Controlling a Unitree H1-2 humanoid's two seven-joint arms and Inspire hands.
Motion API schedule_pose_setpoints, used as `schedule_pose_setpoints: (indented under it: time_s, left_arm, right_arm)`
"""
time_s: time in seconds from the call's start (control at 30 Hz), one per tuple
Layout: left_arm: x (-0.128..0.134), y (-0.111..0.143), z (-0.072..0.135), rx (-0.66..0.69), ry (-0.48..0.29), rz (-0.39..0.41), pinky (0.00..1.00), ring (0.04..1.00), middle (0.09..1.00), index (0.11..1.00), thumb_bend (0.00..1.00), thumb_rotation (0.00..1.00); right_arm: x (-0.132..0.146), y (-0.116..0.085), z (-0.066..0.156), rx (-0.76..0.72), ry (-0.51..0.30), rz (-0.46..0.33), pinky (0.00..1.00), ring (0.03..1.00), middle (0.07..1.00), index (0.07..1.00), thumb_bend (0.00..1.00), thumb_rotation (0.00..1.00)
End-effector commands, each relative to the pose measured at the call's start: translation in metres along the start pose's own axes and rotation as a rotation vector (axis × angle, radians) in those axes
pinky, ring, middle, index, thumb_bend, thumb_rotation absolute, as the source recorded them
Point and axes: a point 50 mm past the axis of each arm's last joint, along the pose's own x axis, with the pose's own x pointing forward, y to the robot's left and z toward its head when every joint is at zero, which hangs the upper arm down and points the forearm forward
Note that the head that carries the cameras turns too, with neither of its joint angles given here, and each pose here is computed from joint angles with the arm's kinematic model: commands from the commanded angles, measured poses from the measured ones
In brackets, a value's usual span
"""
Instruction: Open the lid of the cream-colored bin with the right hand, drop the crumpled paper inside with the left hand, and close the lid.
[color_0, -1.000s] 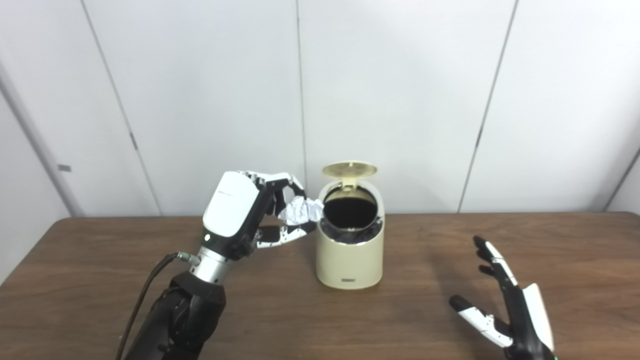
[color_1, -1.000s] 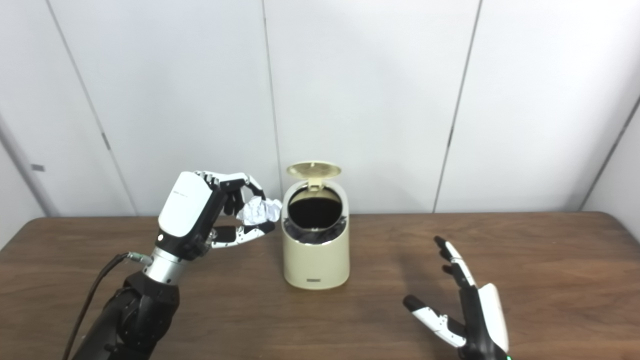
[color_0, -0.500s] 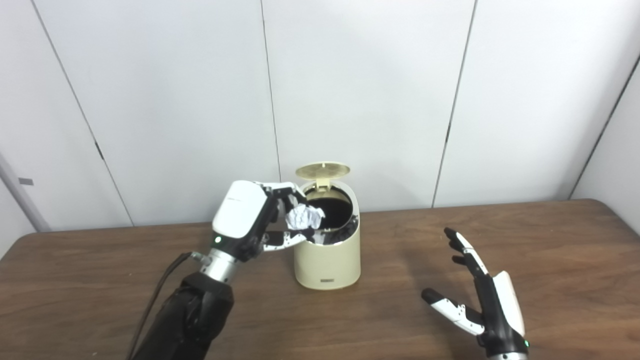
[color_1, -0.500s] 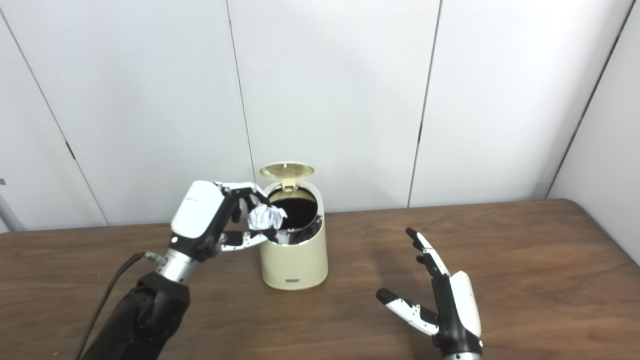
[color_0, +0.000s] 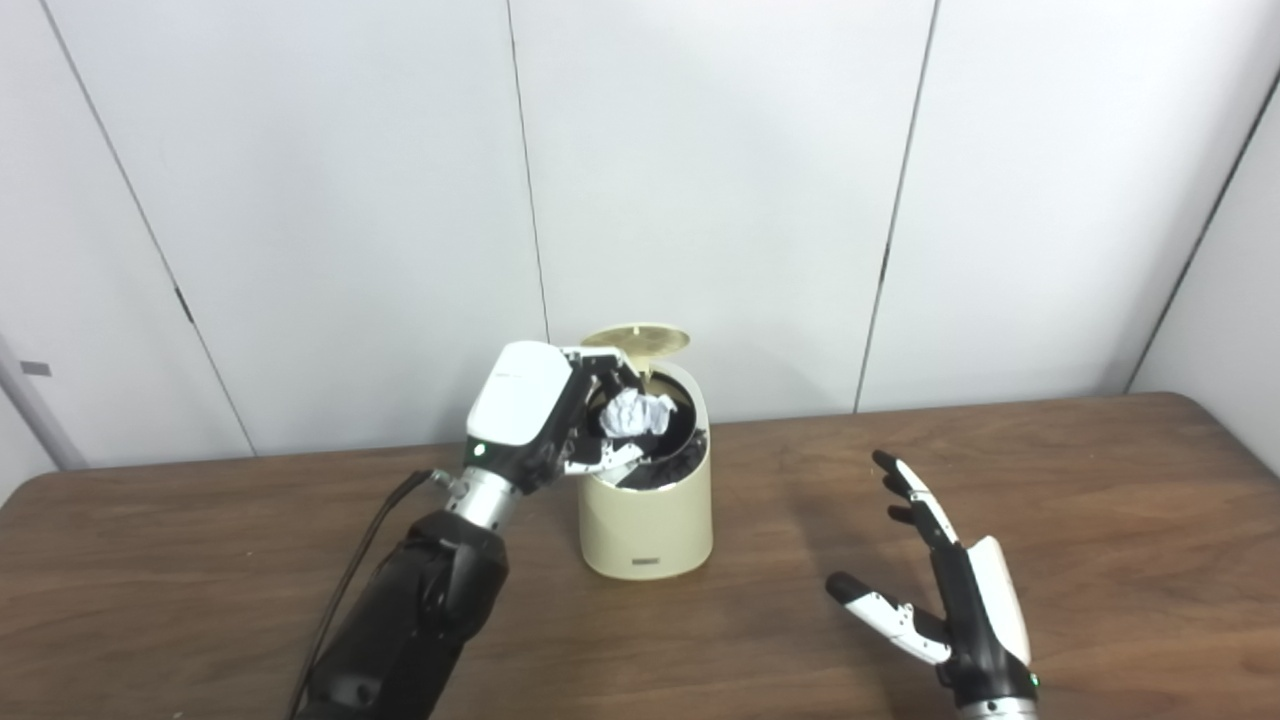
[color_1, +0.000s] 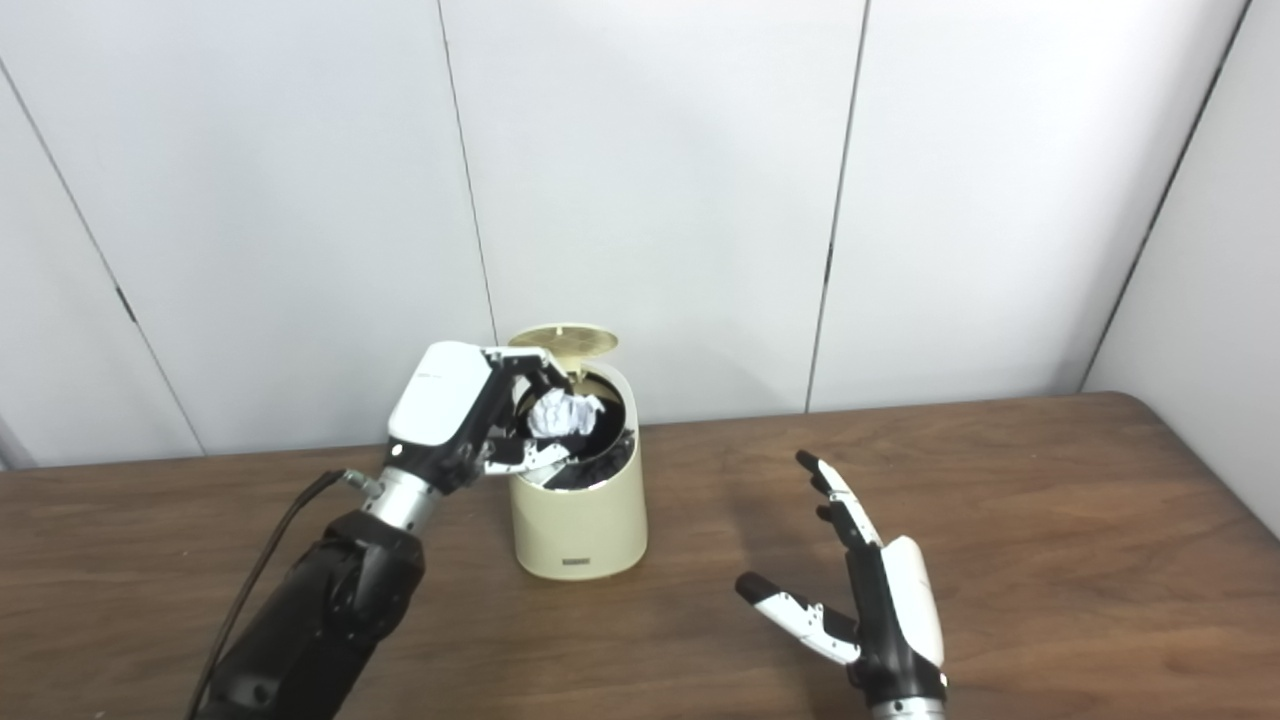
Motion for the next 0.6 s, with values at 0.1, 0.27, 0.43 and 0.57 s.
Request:
schedule_pose_setpoints:
  time_s: [0.1,0.27,0.43,0.57]
  left_arm:
    - [0.0245,0.0144,-0.0017,0.037,-0.016,0.048,0.13,0.172,0.448,0.492,0.52,0.00]
    - [0.0266,0.0150,-0.0038,0.049,-0.006,0.046,0.12,0.167,0.443,0.493,0.52,0.00]
    - [0.0251,0.0152,-0.0027,0.041,0.009,0.042,0.14,0.187,0.448,0.495,0.52,0.00]
    - [0.0233,0.0174,-0.0010,0.022,0.014,0.033,0.16,0.214,0.441,0.500,0.52,0.00]
  right_arm:
    - [-0.0143,0.0357,0.0071,0.084,0.046,0.023,0.79,0.879,0.911,0.905,0.73,0.80]
    - [-0.0148,0.0351,0.0077,0.083,0.047,0.023,0.78,0.875,0.909,0.900,0.74,0.80]
    - [-0.0156,0.0338,0.0075,0.091,0.050,0.026,0.78,0.879,0.909,0.901,0.74,0.79]
    - [-0.0161,0.0326,0.0077,0.088,0.051,0.029,0.79,0.880,0.911,0.903,0.75,0.81]
